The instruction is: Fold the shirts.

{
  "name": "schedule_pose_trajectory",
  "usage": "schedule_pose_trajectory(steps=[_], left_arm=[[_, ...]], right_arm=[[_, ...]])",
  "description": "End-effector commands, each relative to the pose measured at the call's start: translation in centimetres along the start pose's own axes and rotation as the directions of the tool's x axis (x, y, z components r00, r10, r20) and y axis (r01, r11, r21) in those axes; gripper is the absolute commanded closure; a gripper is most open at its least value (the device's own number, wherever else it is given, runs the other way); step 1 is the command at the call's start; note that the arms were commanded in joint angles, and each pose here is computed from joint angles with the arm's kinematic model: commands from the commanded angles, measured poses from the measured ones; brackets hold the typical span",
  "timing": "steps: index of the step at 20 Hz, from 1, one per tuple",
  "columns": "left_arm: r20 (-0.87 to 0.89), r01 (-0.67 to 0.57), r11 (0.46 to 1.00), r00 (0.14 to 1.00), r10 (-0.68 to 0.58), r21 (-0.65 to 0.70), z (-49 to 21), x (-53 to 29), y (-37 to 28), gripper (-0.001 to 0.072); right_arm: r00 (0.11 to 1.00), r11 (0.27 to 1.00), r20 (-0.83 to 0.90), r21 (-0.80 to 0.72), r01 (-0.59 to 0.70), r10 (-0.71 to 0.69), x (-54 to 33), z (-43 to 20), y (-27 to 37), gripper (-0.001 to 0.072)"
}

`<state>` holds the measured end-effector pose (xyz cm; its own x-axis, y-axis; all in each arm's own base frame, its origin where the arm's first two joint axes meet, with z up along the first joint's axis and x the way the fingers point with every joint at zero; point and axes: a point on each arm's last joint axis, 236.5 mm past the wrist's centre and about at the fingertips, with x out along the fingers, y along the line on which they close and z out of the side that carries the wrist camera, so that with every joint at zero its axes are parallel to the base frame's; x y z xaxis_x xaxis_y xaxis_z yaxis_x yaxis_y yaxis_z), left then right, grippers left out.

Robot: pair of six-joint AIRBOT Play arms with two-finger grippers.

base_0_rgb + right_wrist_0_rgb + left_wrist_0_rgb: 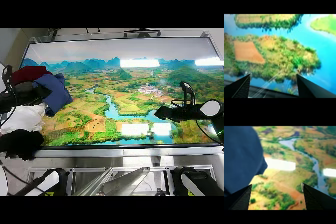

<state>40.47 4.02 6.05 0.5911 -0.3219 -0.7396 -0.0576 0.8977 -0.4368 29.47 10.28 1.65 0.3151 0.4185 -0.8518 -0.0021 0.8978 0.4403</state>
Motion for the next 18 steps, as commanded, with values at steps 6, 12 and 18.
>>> schedule_pose_trajectory(steps=[6,12,18], left_arm=[[-0.238,-0.134,0.972,0.967,0.086,-0.192,-6.0,8.3,12.0,-0.0009],[-0.101,0.083,0.945,0.987,-0.121,-0.318,-2.1,10.3,8.2,0.0404],[-0.205,0.216,0.955,0.944,-0.258,-0.205,-2.7,10.6,0.9,0.0707]], right_arm=[[1.000,1.000,0.010,-0.022,0.004,-0.004,0.0,0.2,-0.1,0.0095],[1.000,1.000,0.006,-0.022,0.004,-0.004,0.0,0.2,-0.1,0.0097],[1.000,1.000,0.007,-0.022,0.004,-0.004,0.0,0.2,-0.1,0.0251]])
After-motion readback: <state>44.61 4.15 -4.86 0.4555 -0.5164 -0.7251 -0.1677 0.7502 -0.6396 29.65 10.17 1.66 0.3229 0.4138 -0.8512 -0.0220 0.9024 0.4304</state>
